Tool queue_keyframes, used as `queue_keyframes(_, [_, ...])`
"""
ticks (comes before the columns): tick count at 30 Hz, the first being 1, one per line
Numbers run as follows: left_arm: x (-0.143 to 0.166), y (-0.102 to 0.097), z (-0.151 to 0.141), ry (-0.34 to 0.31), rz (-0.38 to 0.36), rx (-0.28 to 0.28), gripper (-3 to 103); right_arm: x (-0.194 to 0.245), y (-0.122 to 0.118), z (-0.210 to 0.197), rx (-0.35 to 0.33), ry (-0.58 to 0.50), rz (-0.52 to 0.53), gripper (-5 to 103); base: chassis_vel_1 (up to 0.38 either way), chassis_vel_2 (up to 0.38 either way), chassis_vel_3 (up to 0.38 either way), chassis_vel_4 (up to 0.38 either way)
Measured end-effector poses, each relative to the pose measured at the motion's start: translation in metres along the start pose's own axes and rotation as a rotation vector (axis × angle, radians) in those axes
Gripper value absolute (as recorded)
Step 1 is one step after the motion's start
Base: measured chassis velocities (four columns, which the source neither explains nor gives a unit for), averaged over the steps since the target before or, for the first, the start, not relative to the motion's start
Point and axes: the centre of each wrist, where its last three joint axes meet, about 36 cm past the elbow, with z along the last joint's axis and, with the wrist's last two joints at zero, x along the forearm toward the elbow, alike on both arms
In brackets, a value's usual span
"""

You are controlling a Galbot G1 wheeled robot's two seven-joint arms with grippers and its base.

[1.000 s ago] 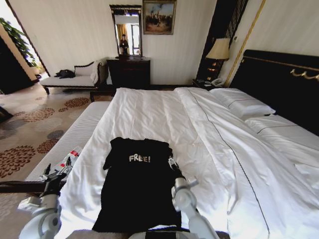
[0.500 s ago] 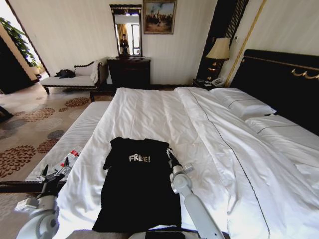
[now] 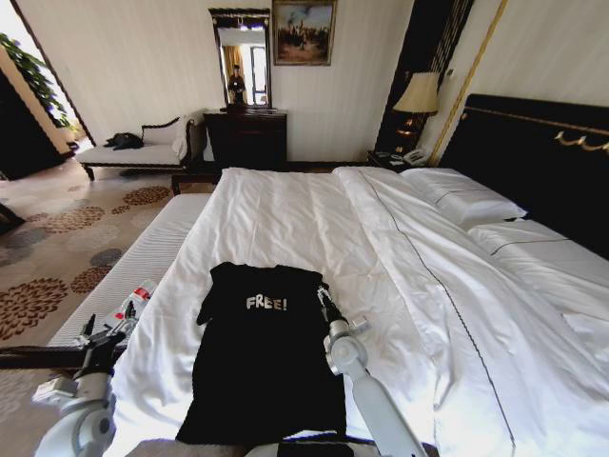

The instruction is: Fold the clothes on the bed.

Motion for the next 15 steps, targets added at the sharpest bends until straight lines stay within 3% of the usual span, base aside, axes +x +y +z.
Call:
queue_keyframes(4, [0.001,0.002,-0.002,0.002,0.001,-0.009,100,-0.005,-0.001,0.002,0.003,0.006,0.007,61,0.000,0.000,0.000,0.000])
queue_keyframes(6, [0.001,0.002,-0.002,0.002,0.000,-0.010,100,-0.006,-0.001,0.002,0.004,0.006,0.008,61,0.000,0.000,0.000,0.000])
queue_keyframes(9, [0.000,0.003,-0.003,0.000,0.000,-0.011,100,-0.010,-0.001,-0.001,0.010,0.002,0.009,44,0.000,0.000,0.000,0.000])
queue_keyframes(15, [-0.001,0.002,-0.002,-0.001,0.001,-0.007,100,-0.014,-0.001,-0.004,0.011,-0.002,0.018,28,0.000,0.000,0.000,0.000])
